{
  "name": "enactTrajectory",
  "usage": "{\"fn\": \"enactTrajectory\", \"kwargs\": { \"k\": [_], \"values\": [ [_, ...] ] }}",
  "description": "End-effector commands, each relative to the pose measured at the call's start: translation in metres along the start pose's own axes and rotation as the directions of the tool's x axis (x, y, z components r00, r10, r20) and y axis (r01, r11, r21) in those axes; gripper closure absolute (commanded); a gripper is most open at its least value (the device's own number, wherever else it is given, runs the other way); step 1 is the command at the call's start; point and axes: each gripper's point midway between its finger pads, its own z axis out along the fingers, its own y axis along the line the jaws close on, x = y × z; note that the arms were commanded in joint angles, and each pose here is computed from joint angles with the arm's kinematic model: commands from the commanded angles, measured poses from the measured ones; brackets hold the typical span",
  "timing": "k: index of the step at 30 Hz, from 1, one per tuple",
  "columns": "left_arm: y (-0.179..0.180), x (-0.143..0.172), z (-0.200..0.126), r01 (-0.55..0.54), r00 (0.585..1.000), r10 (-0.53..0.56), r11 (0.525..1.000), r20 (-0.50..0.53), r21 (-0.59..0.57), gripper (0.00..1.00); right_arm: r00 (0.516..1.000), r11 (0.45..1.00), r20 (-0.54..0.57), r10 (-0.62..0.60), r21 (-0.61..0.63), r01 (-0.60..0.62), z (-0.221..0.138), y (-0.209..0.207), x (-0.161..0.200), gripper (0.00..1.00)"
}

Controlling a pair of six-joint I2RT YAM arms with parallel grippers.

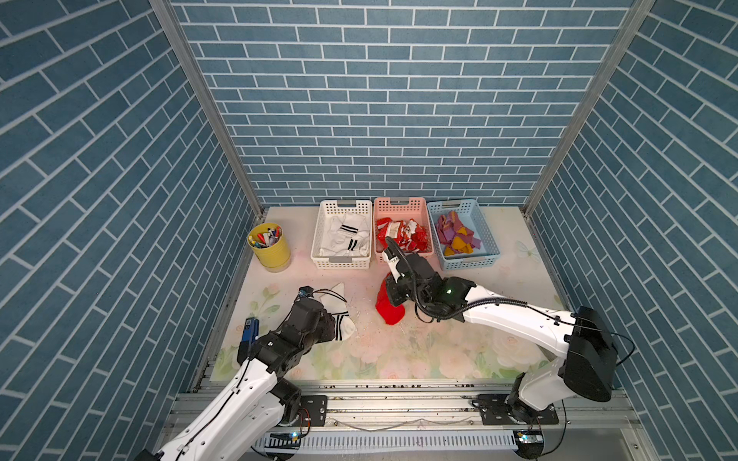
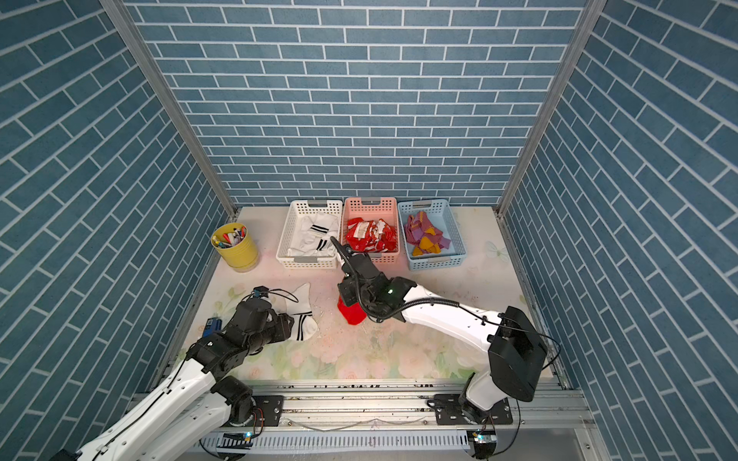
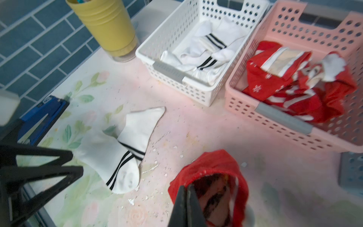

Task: Sort the socks into the basket by color
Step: Pick up the sock at the center of the board, then place the sock in the bin.

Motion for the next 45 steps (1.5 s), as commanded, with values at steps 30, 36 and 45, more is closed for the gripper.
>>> {"fn": "enactTrajectory", "kwargs": {
  "k": [30, 36, 45],
  "values": [
    [-0.006, 0.014, 0.001, 0.010, 0.999, -0.008, 0.998, -0.031, 0.060, 0.45, 0.977, 0.976, 0.213, 0.015, 0.211, -0.061, 0.080, -0.192, -0.225, 1.00],
    [-0.004, 0.016, 0.002, 0.009, 0.999, -0.007, 0.998, -0.033, 0.054, 0.46, 0.992, 0.974, 0.113, 0.047, 0.213, -0.070, 0.129, -0.203, -0.181, 1.00],
    [-0.001, 0.017, -0.003, 0.016, 1.000, -0.016, 0.998, -0.017, 0.055, 0.45, 0.991, 0.968, 0.022, 0.135, 0.209, -0.136, 0.159, -0.207, -0.109, 1.00]
  ]
}}
